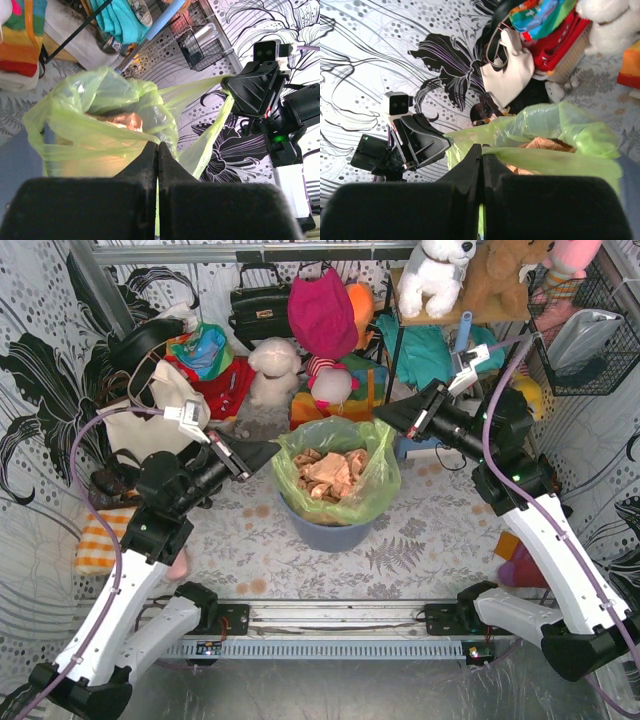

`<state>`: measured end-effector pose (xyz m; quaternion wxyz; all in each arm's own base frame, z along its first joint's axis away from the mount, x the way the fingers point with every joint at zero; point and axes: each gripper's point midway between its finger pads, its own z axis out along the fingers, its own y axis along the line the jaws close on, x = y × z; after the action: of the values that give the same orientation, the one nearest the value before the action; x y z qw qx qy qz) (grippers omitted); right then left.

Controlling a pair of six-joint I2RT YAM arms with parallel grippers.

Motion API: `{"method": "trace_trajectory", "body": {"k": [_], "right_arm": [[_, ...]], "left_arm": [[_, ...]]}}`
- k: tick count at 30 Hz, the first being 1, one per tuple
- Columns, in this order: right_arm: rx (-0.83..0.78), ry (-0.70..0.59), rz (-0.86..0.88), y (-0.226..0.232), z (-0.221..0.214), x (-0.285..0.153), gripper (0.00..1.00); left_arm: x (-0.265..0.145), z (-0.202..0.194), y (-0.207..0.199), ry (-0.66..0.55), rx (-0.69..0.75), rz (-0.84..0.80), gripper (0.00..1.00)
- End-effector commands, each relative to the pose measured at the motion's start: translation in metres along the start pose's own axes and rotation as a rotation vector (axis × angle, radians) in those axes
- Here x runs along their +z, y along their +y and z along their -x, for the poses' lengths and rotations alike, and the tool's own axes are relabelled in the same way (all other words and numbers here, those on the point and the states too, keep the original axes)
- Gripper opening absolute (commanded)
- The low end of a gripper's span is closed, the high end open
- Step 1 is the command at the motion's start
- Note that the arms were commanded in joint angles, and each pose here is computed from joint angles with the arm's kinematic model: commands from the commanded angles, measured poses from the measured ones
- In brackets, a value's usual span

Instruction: Tie the trash bag

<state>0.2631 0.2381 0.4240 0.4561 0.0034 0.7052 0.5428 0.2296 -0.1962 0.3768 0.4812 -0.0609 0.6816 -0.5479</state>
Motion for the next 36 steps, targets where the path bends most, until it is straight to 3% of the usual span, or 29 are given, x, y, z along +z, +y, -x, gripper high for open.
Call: {"method": "trace_trajectory", "body": {"k": [1, 15, 19, 25, 36], "right_arm": [[-0.051, -0.083, 0.11, 0.043, 0.03, -0.007, 0.0], [-0.096, -0.097, 0.124, 0.063, 0.051, -0.001, 0.0], [-0.098, -0.089, 0.119, 0.064, 0.054, 0.004, 0.0], [-0.067, -0.063, 0.063, 0.043, 0.042, 0.007, 0.0], [-0.069, -0.031, -0.021, 0.019, 0.027, 0.001, 0.0]], "left_arm": [[-0.004, 0.023, -0.041, -0.054, 0.106, -0.11, 0.0], [-0.002, 0.041, -0.068, -0.066, 0.156, -0.146, 0.0], [0.0, 0.043, -0.075, -0.057, 0.167, -0.171, 0.12], [-0.003, 0.047, -0.076, -0.061, 0.197, -0.143, 0.43], [-0.023, 0.058, -0.029, -0.163, 0.185, 0.126, 0.66]]}}
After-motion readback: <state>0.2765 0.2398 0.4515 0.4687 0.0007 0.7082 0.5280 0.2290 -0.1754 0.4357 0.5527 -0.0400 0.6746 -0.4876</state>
